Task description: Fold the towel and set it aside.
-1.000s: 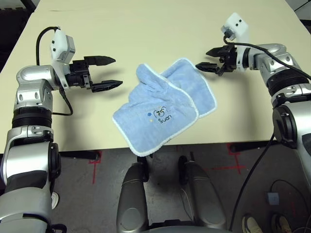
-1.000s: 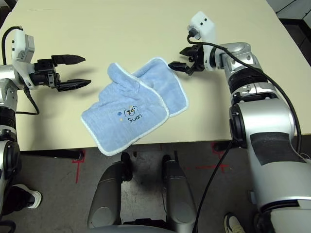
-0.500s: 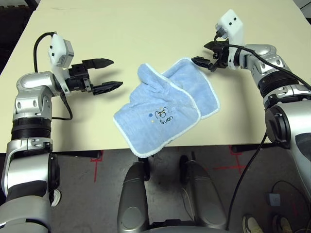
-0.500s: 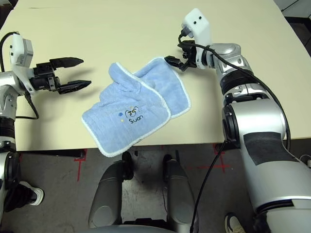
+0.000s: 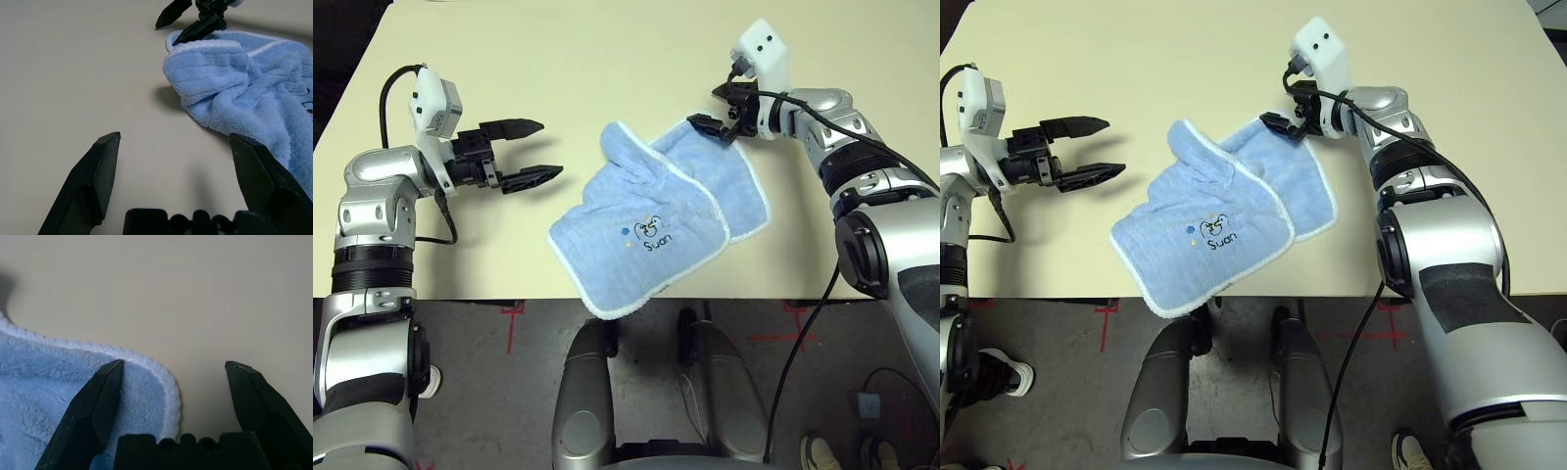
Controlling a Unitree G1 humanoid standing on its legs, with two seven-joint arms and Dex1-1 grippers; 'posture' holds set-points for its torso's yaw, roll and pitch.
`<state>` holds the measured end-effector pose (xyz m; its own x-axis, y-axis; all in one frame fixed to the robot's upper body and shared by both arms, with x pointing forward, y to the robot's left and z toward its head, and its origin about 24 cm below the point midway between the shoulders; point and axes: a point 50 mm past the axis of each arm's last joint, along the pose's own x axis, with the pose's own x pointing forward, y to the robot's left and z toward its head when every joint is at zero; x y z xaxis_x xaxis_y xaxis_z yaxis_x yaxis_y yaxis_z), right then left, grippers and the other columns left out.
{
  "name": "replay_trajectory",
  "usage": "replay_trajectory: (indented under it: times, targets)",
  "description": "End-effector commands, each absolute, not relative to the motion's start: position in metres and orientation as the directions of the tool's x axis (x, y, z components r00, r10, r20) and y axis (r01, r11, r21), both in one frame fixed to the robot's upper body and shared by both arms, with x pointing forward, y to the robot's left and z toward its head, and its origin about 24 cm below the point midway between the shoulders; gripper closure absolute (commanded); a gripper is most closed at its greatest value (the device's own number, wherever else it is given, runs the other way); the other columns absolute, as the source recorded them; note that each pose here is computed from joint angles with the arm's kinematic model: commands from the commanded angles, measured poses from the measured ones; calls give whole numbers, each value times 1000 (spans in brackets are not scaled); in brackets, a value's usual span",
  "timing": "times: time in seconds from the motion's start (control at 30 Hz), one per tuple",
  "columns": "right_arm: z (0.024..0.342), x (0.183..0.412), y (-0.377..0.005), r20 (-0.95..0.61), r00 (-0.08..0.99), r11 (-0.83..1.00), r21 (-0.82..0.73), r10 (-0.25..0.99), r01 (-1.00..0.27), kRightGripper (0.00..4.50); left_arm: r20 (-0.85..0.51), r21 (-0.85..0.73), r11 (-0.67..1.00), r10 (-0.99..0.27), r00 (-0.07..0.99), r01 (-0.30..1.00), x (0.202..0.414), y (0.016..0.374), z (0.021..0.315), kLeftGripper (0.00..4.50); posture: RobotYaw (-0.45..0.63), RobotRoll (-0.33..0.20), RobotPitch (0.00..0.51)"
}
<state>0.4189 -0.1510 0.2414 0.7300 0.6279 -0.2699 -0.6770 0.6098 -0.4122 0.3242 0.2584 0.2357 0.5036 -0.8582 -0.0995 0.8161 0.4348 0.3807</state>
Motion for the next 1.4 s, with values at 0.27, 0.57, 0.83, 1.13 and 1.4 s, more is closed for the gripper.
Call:
replay_trajectory:
  times: [0.27,0.57,0.83,1.13,1.4]
  targets:
    - [238,417,-171,-341,729,607,-405,593,-684,0,-92,388,439,-856,508,810,319,261,238,17,113,0,432]
    - [211,417,-167,-422,715,611,-376,557,-697,0,-82,385,442,-858,507,810,319,258,235,17,126,0,431]
    - [213,416,-167,-430,698,602,-357,573,-714,1997,-85,389,439,-858,506,810,320,258,238,0,118,0,421]
    - [229,415,-174,-387,699,611,-340,602,-715,4467,-85,388,437,-860,504,811,325,256,238,0,95,0,402]
    - [277,410,-163,-17,643,611,-292,766,-736,4467,-57,356,469,-852,520,808,333,253,234,0,61,0,365]
